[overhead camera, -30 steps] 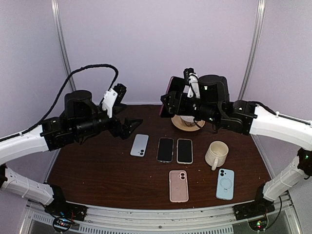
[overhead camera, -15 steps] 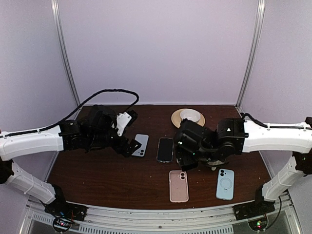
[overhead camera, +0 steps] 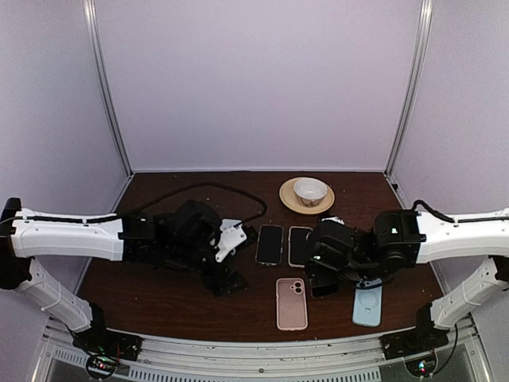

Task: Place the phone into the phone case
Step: Adjust the phone case at the center of the board.

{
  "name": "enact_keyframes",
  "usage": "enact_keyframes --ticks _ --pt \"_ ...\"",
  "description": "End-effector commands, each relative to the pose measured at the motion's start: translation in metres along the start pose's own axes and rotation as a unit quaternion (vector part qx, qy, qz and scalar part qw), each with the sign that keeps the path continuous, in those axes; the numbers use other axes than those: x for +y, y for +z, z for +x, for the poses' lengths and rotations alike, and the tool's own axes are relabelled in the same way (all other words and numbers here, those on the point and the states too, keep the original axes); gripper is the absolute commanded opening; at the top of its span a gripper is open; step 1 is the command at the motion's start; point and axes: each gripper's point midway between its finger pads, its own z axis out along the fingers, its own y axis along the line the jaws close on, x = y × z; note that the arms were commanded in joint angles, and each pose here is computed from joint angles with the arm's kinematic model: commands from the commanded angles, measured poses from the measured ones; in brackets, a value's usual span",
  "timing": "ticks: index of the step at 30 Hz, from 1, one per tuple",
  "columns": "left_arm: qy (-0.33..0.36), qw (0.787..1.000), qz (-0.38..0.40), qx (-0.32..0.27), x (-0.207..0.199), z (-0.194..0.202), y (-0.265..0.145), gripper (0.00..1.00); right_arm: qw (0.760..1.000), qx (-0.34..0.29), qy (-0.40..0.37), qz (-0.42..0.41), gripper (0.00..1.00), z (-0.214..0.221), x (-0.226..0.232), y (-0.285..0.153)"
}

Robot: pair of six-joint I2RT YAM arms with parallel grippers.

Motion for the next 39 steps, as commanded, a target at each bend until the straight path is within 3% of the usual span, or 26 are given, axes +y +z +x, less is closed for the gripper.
enact_keyframes --ticks 1,7,13,16,23,28,32,35,39 --pt "0.058 0.996 -0.005 0.072 -0.02 0.031 0.031 0.8 0.998 -0.049 0.039 -0.029 0.0 -0.016 -0.013 -0.02" --pt "0.123 0.985 0.03 0.117 -0.05 0.059 0.069 0.63 0.996 -0.059 0.043 -0.043 0.0 -0.013 -0.026 -0.025" --pt "0.252 0.959 0.034 0.12 -0.08 0.075 0.117 0.52 0.998 -0.058 0.016 -0.034 0.0 -0.015 -0.028 -0.025" --pt "0.251 0.96 0.016 0.125 -0.079 0.068 0.137 0.45 0.998 -0.058 0.011 -0.033 0.0 -0.017 -0.031 -0.026" --pt "0.266 0.956 0.049 0.112 -0.096 0.058 0.158 0.4 0.998 -0.058 0.012 -0.023 0.0 -0.019 -0.047 -0.032" --pt "0.255 0.96 0.069 0.092 -0.106 0.048 0.155 0.4 0.998 -0.053 0.011 -0.015 0.0 -0.024 -0.055 -0.03" --pt "0.226 0.971 0.066 0.054 -0.1 0.024 0.124 0.4 0.999 -0.039 -0.015 -0.009 0.0 -0.026 -0.046 -0.026" --pt "0.173 0.982 0.078 0.024 -0.089 0.001 0.085 0.51 0.999 -0.028 -0.032 -0.026 0.0 -0.027 -0.026 -0.02" --pt "0.049 0.998 0.041 0.018 -0.041 -0.016 0.038 0.67 0.996 -0.049 -0.042 -0.062 0.0 -0.029 0.012 -0.013"
